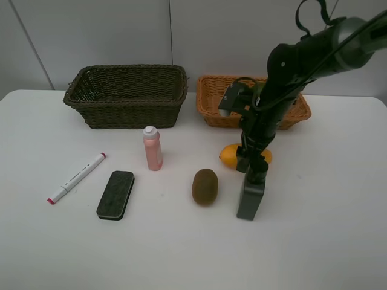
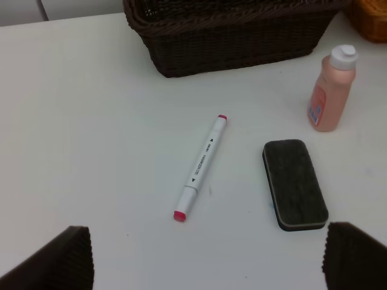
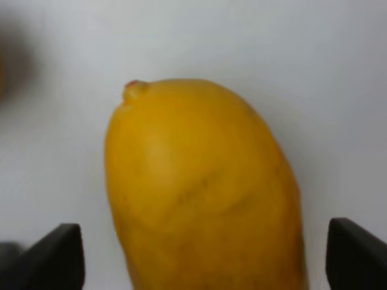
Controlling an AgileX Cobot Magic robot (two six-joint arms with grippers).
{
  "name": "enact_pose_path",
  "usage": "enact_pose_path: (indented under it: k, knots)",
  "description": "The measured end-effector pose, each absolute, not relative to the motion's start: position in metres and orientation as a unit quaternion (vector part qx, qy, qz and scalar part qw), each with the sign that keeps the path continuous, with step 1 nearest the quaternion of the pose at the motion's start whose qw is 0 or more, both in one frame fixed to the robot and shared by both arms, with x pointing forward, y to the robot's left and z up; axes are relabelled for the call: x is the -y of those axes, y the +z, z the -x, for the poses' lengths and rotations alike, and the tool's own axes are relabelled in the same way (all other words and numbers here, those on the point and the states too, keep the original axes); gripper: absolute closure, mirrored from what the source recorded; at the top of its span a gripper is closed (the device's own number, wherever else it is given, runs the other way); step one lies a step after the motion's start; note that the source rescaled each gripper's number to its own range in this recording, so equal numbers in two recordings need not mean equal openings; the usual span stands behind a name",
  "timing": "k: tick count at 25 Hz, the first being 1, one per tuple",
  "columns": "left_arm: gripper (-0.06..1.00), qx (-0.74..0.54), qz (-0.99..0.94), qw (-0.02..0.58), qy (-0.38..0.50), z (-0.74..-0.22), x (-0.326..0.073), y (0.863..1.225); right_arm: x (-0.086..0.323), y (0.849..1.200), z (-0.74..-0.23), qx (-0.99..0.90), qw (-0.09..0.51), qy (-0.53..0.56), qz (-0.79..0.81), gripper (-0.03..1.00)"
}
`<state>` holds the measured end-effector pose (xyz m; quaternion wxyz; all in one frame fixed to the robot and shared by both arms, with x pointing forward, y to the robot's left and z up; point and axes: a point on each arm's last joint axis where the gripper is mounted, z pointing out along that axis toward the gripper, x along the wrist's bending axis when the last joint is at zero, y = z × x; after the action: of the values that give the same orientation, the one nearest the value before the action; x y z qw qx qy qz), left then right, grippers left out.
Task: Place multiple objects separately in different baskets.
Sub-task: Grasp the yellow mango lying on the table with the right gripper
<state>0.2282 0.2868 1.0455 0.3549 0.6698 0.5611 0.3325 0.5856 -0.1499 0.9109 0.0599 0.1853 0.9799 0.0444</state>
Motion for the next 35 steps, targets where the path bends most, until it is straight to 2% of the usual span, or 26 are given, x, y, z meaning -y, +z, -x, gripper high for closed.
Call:
enact_pose_path:
  k: [8,35]
  knots:
    - [-0.06,-0.561,-0.67,0.355,0.332,-0.228,-0.287,1.046,0.151,0.914,-0.593,-0.983,0.078,0.027,-0.162,0.03]
    - [-0.06,-0.561,-0.67,0.355,0.332,-0.228,-0.287,1.046,0.15,0.896,-0.598,-0.985,0.08,0.022,-0.154,0.03]
